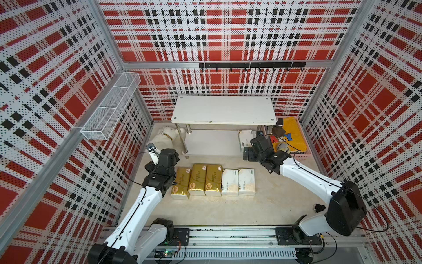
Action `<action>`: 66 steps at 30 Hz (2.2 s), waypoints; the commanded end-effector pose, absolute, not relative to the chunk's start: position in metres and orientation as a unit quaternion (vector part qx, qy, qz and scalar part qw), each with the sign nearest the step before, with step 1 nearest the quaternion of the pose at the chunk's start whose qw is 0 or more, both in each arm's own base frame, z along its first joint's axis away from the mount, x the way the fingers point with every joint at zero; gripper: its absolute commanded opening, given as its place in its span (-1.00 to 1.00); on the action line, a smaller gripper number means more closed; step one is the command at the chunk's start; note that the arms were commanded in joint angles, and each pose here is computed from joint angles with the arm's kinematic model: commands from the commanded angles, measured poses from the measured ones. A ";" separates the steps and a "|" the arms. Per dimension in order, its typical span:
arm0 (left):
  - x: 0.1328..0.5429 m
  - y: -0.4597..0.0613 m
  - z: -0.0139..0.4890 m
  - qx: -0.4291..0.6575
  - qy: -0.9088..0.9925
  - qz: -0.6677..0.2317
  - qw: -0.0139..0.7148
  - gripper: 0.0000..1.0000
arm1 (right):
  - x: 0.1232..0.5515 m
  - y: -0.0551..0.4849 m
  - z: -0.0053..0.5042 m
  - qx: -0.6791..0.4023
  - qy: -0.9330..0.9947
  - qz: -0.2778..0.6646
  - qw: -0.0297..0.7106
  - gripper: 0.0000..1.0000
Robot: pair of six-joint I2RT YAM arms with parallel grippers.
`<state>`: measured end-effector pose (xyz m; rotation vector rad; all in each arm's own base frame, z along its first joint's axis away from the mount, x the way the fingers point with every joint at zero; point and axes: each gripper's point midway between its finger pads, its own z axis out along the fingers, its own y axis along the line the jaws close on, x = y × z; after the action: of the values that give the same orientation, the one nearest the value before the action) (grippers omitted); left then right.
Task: Place the tissue boxes on the shelf by color
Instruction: Place a box of tissues on the shelf, then pick up the box of tissues from the center of the board.
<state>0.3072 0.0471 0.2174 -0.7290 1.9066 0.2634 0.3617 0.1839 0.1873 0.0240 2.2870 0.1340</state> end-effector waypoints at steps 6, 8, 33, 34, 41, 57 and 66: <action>0.311 0.043 0.219 -0.303 0.792 0.100 0.520 1.00 | 0.322 0.173 0.187 0.027 0.909 0.056 0.413 1.00; 0.311 0.043 0.218 -0.303 0.793 0.102 0.519 1.00 | 0.316 0.171 0.184 0.029 0.909 0.058 0.411 1.00; 0.308 0.040 0.221 -0.302 0.790 0.103 0.524 0.99 | 0.249 0.188 0.128 0.020 0.943 0.079 0.322 1.00; 0.308 0.040 0.222 -0.301 0.790 0.102 0.524 0.99 | 0.248 0.192 0.125 0.017 0.944 0.081 0.320 1.00; 0.306 0.040 0.224 -0.302 0.788 0.100 0.527 0.99 | 0.247 0.207 0.102 0.003 0.952 0.079 0.294 1.00; 0.303 0.042 0.225 -0.303 0.786 0.101 0.529 0.99 | 0.247 0.224 0.076 -0.014 0.960 0.078 0.268 1.00; 0.302 0.042 0.225 -0.303 0.785 0.101 0.530 0.99 | 0.247 0.224 0.067 -0.015 0.964 0.064 0.259 1.00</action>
<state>0.3055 0.0405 0.2245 -0.7200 1.8847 0.2331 0.2465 0.2209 0.0682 -0.0450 2.6137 0.1769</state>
